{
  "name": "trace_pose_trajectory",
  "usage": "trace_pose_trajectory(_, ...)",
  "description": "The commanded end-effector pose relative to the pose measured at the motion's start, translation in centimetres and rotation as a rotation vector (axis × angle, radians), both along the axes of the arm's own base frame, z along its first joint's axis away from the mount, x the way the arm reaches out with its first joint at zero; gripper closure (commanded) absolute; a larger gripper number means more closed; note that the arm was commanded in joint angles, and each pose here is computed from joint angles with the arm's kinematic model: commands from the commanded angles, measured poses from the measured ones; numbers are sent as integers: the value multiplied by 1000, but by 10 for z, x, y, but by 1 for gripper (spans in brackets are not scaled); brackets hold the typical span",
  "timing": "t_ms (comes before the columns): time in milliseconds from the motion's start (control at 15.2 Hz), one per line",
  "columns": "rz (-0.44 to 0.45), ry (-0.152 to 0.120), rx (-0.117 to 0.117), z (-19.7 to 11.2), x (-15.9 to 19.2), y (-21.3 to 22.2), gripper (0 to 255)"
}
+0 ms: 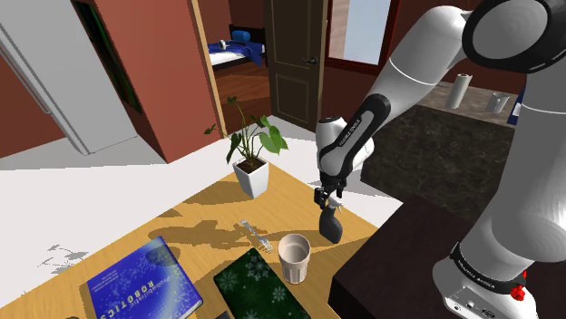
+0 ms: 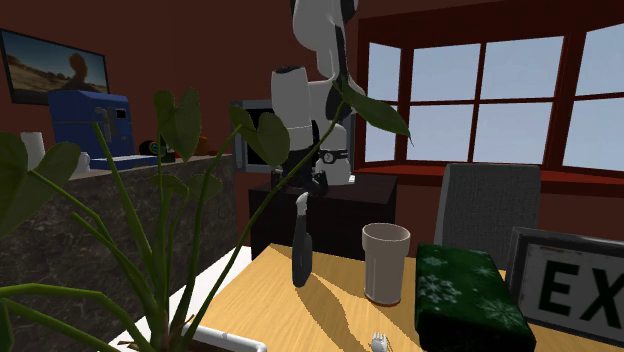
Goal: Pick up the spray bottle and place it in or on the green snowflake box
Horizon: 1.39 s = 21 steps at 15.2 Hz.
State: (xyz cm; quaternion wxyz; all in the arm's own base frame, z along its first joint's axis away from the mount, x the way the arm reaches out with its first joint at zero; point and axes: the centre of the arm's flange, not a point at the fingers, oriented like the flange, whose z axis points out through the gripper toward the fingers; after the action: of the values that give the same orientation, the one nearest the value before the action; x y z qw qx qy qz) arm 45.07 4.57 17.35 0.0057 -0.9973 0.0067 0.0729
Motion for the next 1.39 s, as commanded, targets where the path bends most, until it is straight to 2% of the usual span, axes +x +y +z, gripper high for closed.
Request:
trace_pose_trajectory(0, 0, 0, 0, 0, 0, 0, 0)
trace_pose_trajectory(198, 0, 0, 0, 0, 0, 0, 0)
trace_pose_trajectory(264, 0, 0, 0, 0, 0, 0, 255)
trace_pose_trajectory(858, 0, 0, 0, 0, 0, 0, 255)
trace_pose_trajectory(1320, 0, 0, 0, 37, 0, 0, 255)
